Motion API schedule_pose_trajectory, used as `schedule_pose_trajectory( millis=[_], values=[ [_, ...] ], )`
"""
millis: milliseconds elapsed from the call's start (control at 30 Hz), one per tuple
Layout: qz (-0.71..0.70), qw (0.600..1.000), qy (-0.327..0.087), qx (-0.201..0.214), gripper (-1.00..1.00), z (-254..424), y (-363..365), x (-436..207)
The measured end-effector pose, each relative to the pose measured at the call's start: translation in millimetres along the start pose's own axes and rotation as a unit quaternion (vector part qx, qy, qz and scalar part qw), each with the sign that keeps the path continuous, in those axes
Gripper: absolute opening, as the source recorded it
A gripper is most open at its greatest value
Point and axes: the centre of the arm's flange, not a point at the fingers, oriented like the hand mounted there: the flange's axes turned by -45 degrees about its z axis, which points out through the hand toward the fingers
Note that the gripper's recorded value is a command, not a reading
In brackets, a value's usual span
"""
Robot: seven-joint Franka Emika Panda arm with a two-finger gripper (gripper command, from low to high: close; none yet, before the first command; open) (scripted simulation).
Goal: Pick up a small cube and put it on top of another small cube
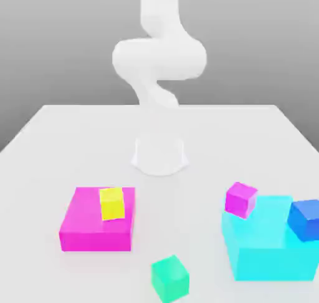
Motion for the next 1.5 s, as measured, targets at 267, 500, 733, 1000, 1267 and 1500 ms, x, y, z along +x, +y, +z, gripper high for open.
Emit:
schedule_pose_trajectory(
  millis=[267,500,733,1000,1267,1500],
  values=[
    [-0.064,0.991,-0.116,0.037,0.0,163,-5,-35],
    [-0.12,0.968,-0.212,0.059,0.0,283,-13,-105],
    [-0.179,0.932,-0.305,0.074,0.0,376,-18,-203],
    [-0.207,0.912,-0.347,0.077,-1.0,451,-16,-292],
    [-0.207,0.911,-0.347,0.077,-1.0,447,-16,-289],
    [-0.25,0.9,-0.342,0.105,-1.0,384,-46,-246]
  ],
)
